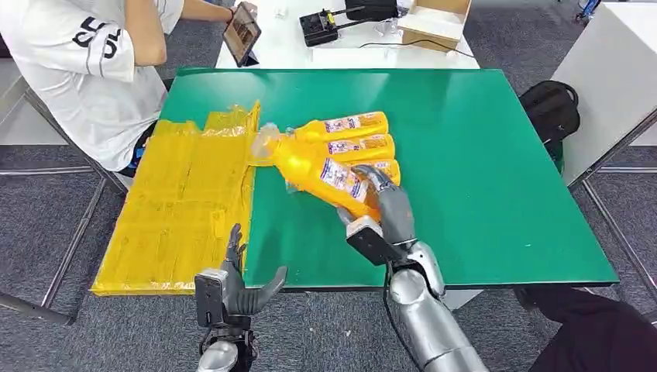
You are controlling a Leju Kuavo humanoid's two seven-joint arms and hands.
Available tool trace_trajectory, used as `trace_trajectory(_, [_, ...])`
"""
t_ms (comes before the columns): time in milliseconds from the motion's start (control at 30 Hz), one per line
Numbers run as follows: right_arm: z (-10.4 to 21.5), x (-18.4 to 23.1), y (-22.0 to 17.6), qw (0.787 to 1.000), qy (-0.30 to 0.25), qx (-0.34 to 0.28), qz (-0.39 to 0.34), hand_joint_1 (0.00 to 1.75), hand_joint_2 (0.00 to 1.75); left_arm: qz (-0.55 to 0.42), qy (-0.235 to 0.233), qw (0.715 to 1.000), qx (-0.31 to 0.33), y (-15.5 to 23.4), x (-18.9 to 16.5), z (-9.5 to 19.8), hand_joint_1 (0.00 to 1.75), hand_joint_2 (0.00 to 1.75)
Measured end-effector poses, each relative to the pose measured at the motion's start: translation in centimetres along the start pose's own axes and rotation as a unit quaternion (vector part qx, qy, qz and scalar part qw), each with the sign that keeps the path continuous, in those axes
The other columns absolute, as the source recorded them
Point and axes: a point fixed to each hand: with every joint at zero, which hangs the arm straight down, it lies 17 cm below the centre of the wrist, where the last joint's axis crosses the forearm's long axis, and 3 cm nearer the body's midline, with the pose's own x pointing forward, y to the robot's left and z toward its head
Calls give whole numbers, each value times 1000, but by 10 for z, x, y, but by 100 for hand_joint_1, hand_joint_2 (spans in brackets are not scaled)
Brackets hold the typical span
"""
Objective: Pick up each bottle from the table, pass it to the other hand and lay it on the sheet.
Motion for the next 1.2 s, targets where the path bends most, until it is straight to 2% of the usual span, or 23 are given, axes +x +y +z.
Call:
trace_trajectory(133, [0,44,-55,992,-65,-111,-11,175,175,3,1,1000,5,1,0,0,0,175])
trace_trajectory(233, [6,66,-85,982,-89,-165,-4,175,175,19,7,1000,19,6,-1,-1,0,175])
trace_trajectory(667, [17,84,-99,976,-106,-190,-2,175,175,49,2,999,18,5,6,-5,0,175])
trace_trajectory(767, [18,86,-91,979,-111,-171,-7,175,175,76,0,997,-3,-3,9,-4,0,175])
trace_trajectory(967, [39,82,-42,986,-113,-123,-20,175,175,120,-28,992,-42,-21,34,-11,0,175])
trace_trajectory(1200, [64,81,15,992,-80,-89,-30,175,175,135,-45,988,-55,-28,55,-18,0,175])
